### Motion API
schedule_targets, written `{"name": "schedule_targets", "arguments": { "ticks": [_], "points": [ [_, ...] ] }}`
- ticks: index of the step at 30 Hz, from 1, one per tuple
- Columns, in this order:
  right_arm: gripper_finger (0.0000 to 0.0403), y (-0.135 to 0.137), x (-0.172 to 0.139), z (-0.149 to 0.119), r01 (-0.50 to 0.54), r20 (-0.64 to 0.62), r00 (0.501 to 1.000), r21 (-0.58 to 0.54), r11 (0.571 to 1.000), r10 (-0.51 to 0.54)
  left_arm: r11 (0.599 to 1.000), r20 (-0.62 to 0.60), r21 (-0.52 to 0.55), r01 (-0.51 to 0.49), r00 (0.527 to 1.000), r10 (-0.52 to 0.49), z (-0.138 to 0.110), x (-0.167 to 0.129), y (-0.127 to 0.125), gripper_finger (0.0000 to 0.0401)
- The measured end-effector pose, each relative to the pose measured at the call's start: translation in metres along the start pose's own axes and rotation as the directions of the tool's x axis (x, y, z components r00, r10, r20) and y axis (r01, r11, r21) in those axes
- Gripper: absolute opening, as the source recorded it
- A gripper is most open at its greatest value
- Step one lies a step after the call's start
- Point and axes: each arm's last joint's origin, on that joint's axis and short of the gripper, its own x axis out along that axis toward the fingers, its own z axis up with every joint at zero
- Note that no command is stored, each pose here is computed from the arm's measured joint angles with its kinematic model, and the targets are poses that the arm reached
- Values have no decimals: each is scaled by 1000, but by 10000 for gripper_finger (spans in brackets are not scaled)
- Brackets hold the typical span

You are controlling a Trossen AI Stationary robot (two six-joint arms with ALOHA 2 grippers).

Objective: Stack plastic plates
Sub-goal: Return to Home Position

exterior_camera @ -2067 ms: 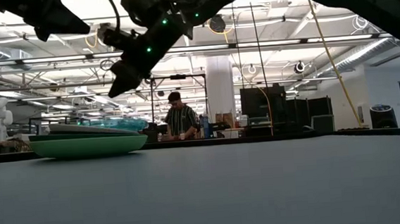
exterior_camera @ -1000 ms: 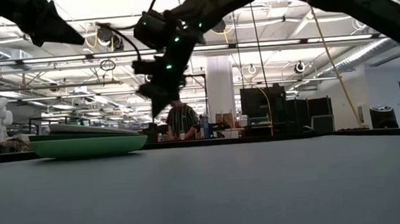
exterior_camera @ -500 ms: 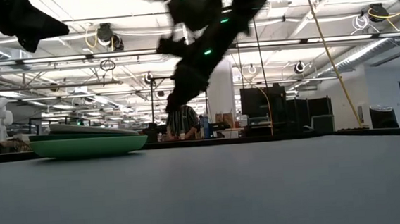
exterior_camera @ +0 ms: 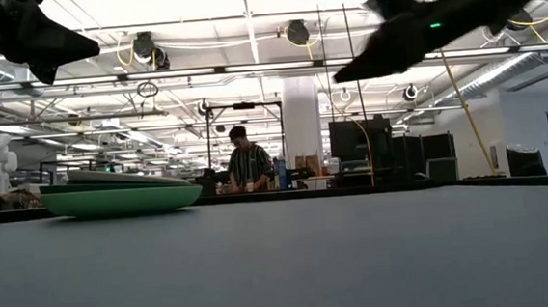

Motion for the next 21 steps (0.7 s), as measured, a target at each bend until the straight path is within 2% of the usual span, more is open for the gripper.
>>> {"name": "schedule_targets", "arguments": {
  "ticks": [5, 9, 15, 21],
  "points": [
    [18, -4, -52, -21, 26, 132, 991, 59, 998, -34, 1000, 5, -1, -24, 1000, 25, 0, 0, 1, 56],
    [18, -3, -79, -43, 34, 222, 973, 102, 994, -57, 1000, 5, 8, -26, 1000, 26, 0, 0, 1, 56],
    [18, -1, -102, -67, 49, 325, 942, 124, 991, -87, 1000, 5, 8, -27, 1000, 27, 0, 0, 1, 56],
    [18, -2, -117, -77, 81, 320, 940, 135, 988, -120, 1000, 3, 0, -27, 1000, 27, 0, 0, 1, 56]
  ]
}}
